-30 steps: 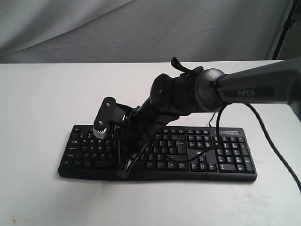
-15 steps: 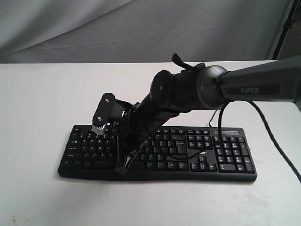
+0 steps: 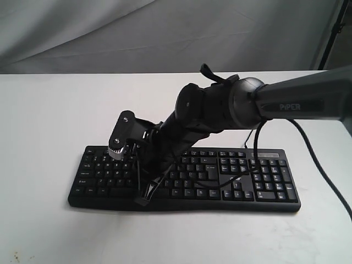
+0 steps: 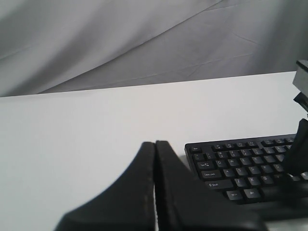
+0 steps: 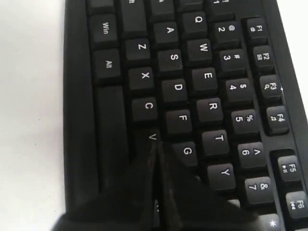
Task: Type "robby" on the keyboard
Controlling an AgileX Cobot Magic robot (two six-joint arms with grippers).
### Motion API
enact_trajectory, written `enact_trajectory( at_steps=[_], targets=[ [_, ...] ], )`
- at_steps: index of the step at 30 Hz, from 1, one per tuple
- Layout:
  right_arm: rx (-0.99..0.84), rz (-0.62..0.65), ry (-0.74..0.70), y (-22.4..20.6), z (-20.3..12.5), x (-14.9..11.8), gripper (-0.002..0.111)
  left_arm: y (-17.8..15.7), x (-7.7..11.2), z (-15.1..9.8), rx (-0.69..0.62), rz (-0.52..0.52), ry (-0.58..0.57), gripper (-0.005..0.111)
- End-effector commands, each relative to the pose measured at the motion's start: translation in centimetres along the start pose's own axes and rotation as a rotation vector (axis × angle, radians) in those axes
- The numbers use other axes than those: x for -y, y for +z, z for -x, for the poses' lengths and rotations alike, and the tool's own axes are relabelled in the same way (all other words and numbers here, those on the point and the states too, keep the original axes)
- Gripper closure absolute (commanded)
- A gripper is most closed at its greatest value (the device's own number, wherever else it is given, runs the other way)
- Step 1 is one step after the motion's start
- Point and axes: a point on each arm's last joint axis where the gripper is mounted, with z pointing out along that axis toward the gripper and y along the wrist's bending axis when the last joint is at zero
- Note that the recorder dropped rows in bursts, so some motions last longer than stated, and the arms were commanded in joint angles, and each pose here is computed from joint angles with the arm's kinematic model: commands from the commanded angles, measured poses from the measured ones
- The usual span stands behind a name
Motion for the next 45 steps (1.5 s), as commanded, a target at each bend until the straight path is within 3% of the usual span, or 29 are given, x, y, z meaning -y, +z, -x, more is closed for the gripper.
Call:
enact_trajectory(
  at_steps=[1, 29, 45],
  targets=[
    [0.000, 0.004, -0.001, -0.1, 0.1, -0.1, 0.108, 0.0, 0.0, -0.1, 0.005, -0.005, 0.003, 0.107],
    [-0.034, 0.029, 0.010, 1.5, -0.9, -0.1, 0.108, 0.0, 0.0, -0.1, 0.005, -0.005, 0.003, 0.107],
    [0.048, -0.084, -0.027, -1.8, 1.0, 0.7, 0.108, 0.0, 0.0, -0.1, 0.005, -0.005, 0.003, 0.107]
  ],
)
